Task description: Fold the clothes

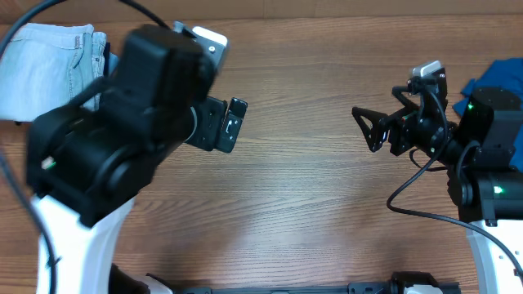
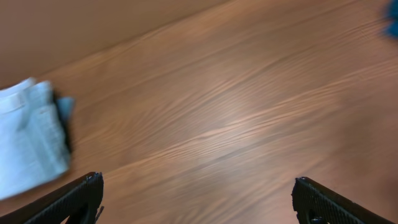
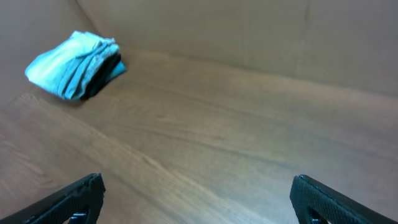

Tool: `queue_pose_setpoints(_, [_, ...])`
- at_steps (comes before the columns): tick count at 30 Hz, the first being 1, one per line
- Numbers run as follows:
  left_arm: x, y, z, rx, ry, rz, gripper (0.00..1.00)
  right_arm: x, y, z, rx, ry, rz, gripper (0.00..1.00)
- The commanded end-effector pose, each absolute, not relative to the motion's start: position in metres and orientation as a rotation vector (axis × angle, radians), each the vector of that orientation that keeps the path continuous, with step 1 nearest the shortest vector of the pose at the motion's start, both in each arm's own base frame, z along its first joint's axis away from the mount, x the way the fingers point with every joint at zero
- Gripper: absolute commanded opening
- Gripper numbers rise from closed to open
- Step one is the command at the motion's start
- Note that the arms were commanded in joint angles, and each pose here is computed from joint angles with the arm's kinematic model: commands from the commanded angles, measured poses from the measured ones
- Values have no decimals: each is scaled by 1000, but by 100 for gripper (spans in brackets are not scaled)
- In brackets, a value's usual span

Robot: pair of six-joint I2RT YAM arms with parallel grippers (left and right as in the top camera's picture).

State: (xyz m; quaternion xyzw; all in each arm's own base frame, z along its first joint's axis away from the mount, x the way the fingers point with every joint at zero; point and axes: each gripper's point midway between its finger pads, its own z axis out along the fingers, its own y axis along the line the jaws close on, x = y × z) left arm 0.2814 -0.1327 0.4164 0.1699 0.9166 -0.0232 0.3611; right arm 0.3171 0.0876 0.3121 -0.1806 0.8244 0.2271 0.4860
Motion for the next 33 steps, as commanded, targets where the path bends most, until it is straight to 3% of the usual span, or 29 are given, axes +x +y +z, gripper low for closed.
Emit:
queue_pose_setpoints(1, [301,-116,390,363,2428,168,100,315,87,316,-442,2006,541,100])
queue_pose_setpoints(12, [321,-130,352,414,2534,228,100,315,87,316,-442,2006,541,100])
queue_pose_setpoints(33, [323,-131,348,418,2543,234,100,313,93,316,-463,2005,550,100])
